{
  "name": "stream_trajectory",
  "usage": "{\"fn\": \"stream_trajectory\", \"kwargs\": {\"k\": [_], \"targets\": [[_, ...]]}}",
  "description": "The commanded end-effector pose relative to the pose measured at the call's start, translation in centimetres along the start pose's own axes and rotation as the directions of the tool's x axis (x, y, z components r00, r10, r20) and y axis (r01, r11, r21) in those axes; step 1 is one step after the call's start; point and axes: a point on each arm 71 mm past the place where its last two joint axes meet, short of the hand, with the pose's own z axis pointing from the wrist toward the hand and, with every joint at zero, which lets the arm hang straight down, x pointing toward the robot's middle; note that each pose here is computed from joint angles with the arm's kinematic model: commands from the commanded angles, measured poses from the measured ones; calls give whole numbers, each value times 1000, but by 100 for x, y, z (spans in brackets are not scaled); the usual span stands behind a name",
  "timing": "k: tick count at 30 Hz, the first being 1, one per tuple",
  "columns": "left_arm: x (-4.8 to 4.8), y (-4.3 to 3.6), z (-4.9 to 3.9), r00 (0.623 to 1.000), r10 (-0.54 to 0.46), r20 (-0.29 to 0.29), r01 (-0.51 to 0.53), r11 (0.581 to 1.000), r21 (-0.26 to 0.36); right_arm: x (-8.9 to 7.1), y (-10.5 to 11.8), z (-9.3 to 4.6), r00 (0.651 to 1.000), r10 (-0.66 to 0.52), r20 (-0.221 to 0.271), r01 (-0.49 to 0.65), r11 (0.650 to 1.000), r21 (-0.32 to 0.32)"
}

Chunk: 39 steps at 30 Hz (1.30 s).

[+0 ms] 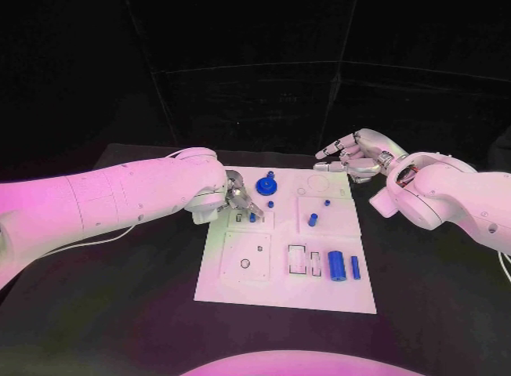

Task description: Assemble the parts on the task board

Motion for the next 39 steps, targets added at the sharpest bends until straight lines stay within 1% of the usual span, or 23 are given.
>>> {"fn": "stream_trajectory", "kwargs": {"k": [1,3,6,11,12,14,17,20,22,27,28,32,35,39], "targets": [[-17,3,-17,1000,-6,16,6,1000,4,-9,15,3,1000,2,2,-2,1000,-11],[-29,7,-33,1000,-14,25,14,1000,12,-12,14,4,1000,2,4,-2,1000,-11],[-79,-5,-66,999,-32,42,31,999,25,-17,10,5,1000,1,6,-1,1000,-12],[-223,-14,-146,996,-58,71,55,997,46,-24,3,7,1000,0,9,0,1000,-11],[-281,-13,-179,995,-59,76,55,997,52,-26,1,7,1000,0,9,0,1000,-10],[-340,-6,-210,996,-55,77,50,997,55,-29,-2,6,1000,0,10,0,1000,-10],[-477,19,-265,996,-41,76,37,998,58,-34,-7,5,1000,-1,11,1,1000,-9],[-606,45,-289,997,-31,78,27,998,55,-38,-12,7,1000,-1,12,1,1000,-7],[-713,65,-281,996,-28,82,24,999,46,-40,-14,9,1000,-1,13,2,1000,-7],[-877,86,-227,994,6,112,-8,1000,13,-35,-12,16,1000,-1,11,1,1000,-7],[-882,86,-223,994,8,113,-10,1000,12,-35,-12,17,1000,-1,11,1,1000,-7],[-936,72,-162,993,41,115,-40,999,-15,-27,-8,24,1000,-1,9,1,1000,-8],[-940,77,-116,993,59,105,-56,998,-37,-23,-6,31,1000,-1,8,1,1000,-8],[-930,110,-40,993,83,88,-77,994,-76,-24,-9,35,1000,-1,9,1,1000,-7]]}}
